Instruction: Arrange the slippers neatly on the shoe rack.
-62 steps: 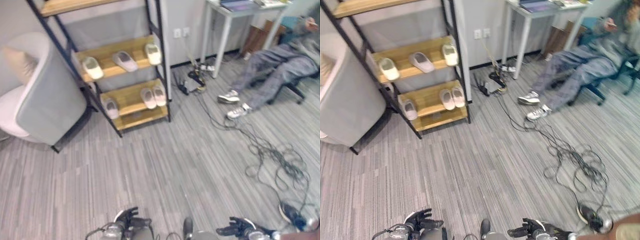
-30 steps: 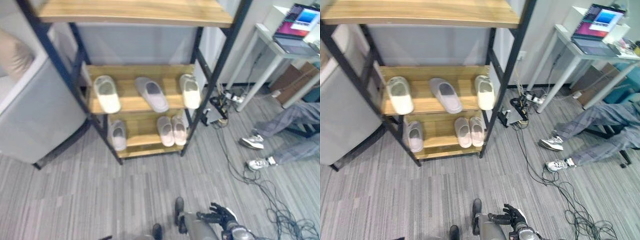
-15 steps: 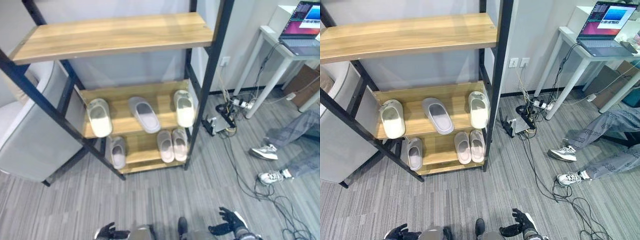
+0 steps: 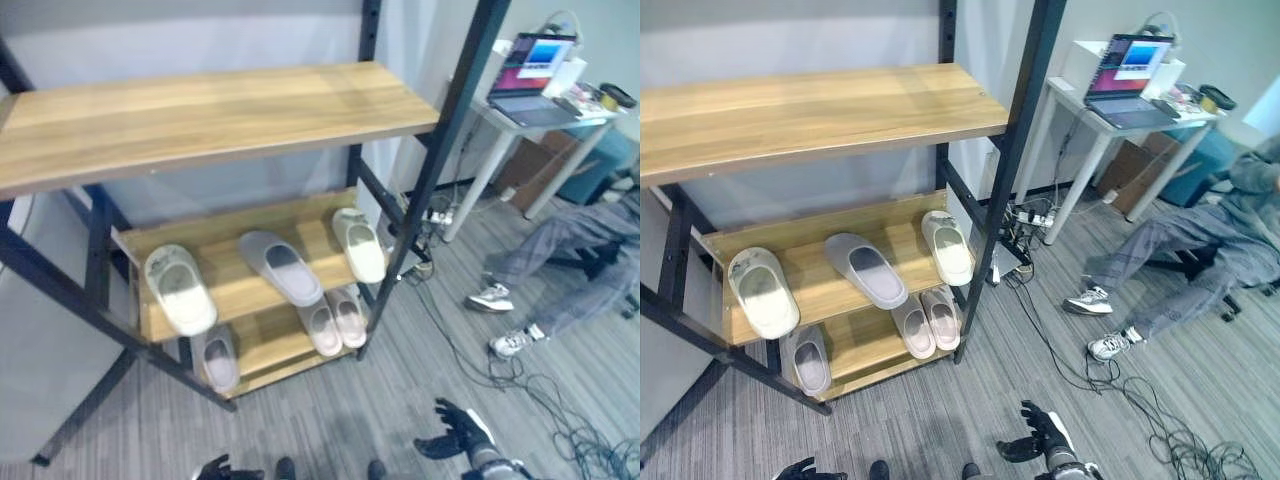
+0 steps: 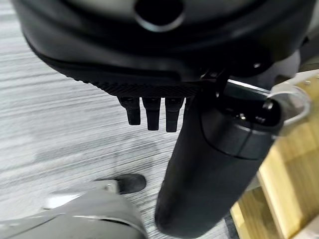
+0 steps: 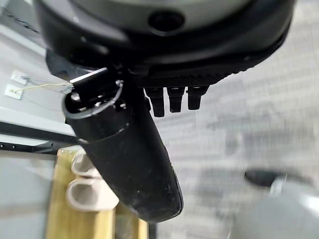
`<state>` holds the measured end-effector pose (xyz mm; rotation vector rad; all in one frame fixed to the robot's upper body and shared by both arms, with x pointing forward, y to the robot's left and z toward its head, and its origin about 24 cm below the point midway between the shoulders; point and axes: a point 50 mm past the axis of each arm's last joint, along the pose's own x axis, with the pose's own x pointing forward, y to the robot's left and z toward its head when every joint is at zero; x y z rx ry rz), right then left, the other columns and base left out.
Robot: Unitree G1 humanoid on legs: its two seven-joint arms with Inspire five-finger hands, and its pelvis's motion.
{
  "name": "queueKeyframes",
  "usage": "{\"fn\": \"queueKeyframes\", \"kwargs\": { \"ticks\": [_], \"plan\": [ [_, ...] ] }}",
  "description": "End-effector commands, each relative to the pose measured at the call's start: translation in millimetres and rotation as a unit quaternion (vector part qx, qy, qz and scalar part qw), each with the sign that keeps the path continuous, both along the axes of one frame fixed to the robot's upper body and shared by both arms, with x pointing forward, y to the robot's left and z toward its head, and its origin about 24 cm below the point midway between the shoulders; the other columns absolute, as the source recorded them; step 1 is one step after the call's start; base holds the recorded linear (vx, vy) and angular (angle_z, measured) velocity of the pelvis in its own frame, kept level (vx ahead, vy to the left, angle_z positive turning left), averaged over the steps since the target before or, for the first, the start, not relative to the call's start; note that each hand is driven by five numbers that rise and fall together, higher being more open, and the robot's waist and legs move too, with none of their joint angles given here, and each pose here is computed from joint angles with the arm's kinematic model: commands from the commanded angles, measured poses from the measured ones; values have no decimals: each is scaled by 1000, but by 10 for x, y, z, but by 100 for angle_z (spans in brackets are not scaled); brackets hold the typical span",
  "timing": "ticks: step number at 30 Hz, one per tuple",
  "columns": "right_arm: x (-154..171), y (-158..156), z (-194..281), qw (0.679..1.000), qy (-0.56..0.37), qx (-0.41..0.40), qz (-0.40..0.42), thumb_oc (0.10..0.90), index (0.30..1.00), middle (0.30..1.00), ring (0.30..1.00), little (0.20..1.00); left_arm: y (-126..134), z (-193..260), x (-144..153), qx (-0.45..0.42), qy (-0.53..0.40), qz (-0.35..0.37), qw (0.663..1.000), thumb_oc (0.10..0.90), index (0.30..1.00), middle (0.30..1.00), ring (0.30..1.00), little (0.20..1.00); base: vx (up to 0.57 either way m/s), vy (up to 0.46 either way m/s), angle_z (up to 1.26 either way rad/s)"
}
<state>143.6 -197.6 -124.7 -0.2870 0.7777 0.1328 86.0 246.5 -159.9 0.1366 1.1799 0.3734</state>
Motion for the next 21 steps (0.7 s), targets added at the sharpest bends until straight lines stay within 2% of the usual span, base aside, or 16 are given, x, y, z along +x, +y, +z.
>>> {"fn": "queueKeyframes", "kwargs": {
  "ticks": [1, 7, 8, 11, 14, 16, 19, 20, 21],
  "plan": [
    [208, -157, 198, 998, -59, 2, 11, 800, 900, 900, 900, 900, 66, 12, -43, 12, 2, -15, 1000, 800, 900, 900, 900, 900, 24, 21, -16],
    [27, -147, 86, 1000, -21, 20, 9, 800, 900, 900, 900, 900, -11, -21, -99, -7, 11, -25, 1000, 800, 900, 900, 900, 900, 41, -13, 25],
    [-825, -703, -321, 945, 182, 4, -272, 800, 900, 900, 900, 900, -461, 13, 378, -28, -17, -253, 967, 800, 900, 900, 900, 900, 39, 19, 12],
    [-757, -693, -309, 952, 173, -3, -253, 800, 900, 900, 900, 900, -396, -37, 200, -24, 20, -244, 969, 800, 900, 900, 900, 900, 40, 44, 19],
    [-487, -653, -235, 975, 130, -33, -176, 800, 900, 900, 900, 900, -319, -62, 52, -16, 47, -239, 970, 800, 900, 900, 900, 900, 13, 54, 5],
    [-205, -577, -109, 988, 65, -19, -136, 800, 900, 900, 900, 900, -259, -55, 31, -11, 48, -225, 973, 800, 900, 900, 900, 900, -4, 107, 9],
    [-37, -499, 5, 992, 15, 11, -122, 800, 900, 900, 900, 900, -234, -57, -5, -8, 52, -222, 974, 800, 900, 900, 900, 900, 7, 81, 11],
    [203, -419, 227, 997, -54, 10, -57, 800, 900, 900, 900, 900, -226, -59, -26, -6, 55, -229, 972, 800, 900, 900, 900, 900, 5, 130, 2],
    [320, -394, 353, 996, -89, 5, -27, 800, 900, 900, 900, 900, -235, -55, -7, -6, 51, -234, 971, 800, 900, 900, 900, 900, 5, 124, 4]
  ]
}}
